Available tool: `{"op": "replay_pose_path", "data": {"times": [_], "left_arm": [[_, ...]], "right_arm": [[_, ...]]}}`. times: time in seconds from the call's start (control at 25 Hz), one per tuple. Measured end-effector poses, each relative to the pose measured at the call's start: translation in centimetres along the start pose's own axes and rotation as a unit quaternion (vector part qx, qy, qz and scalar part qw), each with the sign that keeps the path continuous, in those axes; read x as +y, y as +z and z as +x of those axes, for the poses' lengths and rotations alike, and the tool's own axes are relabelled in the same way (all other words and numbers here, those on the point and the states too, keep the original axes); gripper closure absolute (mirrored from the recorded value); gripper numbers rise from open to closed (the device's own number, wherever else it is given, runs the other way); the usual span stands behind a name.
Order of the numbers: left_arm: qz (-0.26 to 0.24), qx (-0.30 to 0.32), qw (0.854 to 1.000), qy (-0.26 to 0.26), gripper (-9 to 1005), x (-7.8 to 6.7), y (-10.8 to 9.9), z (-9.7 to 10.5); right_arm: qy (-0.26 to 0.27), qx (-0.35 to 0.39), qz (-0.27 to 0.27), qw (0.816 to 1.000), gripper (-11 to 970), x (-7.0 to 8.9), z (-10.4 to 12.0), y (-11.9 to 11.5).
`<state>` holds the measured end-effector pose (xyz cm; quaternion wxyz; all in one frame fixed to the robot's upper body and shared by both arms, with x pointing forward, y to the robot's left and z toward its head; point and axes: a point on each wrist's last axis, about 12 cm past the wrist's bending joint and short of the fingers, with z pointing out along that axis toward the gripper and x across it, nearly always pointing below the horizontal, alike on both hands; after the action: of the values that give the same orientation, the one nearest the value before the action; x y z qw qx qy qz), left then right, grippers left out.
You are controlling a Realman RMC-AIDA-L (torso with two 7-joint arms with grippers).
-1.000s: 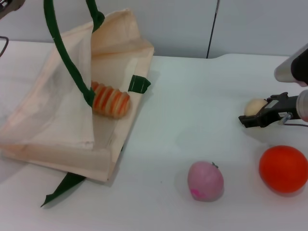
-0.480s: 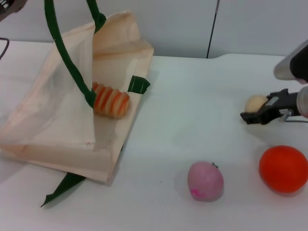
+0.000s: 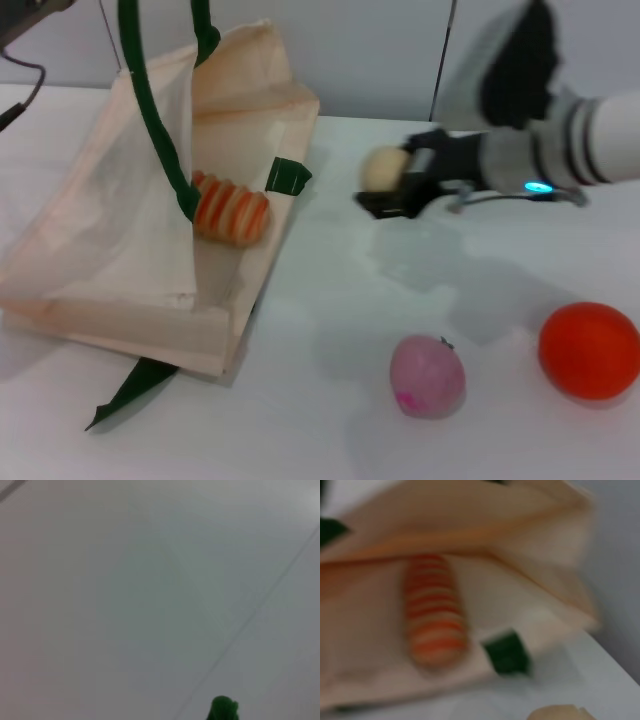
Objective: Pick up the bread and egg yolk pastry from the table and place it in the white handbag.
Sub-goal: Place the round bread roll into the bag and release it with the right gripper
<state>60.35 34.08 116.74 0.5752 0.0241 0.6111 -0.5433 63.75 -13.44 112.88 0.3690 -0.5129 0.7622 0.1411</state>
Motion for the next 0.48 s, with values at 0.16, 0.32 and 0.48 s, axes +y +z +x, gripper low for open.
{"op": "replay_pose_path", "data": {"times": [0.16,0.32,0.48], "left_arm": [[0.028,0.015,0.999,-0.006,866,-0.6,1.4,0.5],[0.047,0.033,0.998,-0.018,866,-1.0,2.8,1.2],[0.061,0.046,0.997,-0.022,866,-1.4,3.9,1.9]], "right_arm": [[-0.049,0.0,-0.019,0.999,290,1.6,-3.1,2.4],[-0.077,0.002,-0.02,0.997,289,2.7,-4.6,4.1],[-0.103,-0.013,-0.017,0.994,299,3.8,-6.1,5.1]]}}
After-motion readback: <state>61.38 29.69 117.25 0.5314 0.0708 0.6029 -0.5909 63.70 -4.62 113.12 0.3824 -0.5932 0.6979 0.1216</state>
